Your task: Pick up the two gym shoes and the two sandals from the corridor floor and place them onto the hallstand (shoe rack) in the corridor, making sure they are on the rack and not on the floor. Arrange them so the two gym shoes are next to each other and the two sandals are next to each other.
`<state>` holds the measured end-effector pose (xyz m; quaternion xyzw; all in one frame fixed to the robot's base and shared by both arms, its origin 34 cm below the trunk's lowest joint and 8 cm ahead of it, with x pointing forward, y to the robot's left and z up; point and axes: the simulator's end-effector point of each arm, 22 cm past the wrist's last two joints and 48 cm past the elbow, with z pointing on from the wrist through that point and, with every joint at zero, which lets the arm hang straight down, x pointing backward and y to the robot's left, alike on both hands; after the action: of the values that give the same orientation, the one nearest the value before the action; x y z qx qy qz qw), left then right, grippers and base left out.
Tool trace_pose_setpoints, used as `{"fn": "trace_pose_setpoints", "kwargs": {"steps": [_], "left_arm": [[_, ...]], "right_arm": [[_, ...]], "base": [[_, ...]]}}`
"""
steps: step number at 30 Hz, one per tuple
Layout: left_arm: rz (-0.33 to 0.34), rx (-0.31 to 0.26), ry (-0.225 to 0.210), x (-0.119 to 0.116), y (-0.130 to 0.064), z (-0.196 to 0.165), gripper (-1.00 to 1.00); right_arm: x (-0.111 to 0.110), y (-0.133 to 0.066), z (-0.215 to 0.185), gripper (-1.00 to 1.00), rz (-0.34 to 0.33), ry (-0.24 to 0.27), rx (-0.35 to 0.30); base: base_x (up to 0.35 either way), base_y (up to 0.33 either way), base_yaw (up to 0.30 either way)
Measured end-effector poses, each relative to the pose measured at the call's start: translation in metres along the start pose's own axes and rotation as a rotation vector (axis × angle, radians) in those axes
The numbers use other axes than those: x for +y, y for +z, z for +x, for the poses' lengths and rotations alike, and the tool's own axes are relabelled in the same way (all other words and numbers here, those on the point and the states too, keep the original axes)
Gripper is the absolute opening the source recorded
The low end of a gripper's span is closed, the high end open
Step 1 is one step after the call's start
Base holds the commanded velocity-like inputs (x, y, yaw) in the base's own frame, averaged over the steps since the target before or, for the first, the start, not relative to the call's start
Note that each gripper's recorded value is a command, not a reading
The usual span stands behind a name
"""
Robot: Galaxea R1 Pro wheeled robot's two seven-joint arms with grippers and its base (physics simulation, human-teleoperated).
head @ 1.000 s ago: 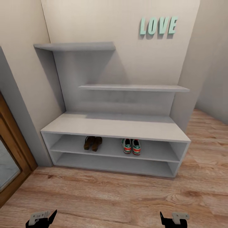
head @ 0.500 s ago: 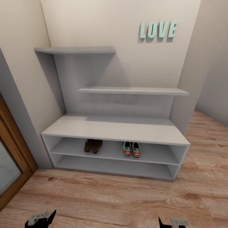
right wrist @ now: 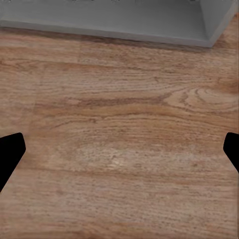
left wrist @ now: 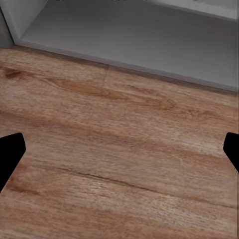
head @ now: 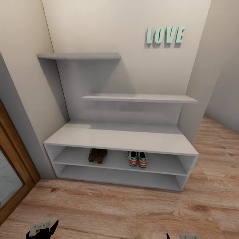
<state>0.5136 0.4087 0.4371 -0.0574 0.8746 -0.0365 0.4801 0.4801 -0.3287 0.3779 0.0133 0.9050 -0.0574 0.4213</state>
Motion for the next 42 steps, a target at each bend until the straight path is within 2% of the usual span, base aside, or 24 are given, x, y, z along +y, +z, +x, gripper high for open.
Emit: {"fn": "trace_pose_setpoints", "kwargs": {"steps": [30,42], "left_arm": [[0.001,0.001,-0.006,-0.010,-0.024,-0.056,1.00],[0.003,0.000,-0.007,-0.011,-0.024,-0.056,1.00]], "right_arm": [[-0.005,-0.032,-0.052,1.00,0.000,0.000,0.002],[-0.005,-0.032,-0.052,1.00,0.000,-0.001,0.002]], "base": [[0.000,0.000,0.000],[0.000,0.000,0.000]]}}
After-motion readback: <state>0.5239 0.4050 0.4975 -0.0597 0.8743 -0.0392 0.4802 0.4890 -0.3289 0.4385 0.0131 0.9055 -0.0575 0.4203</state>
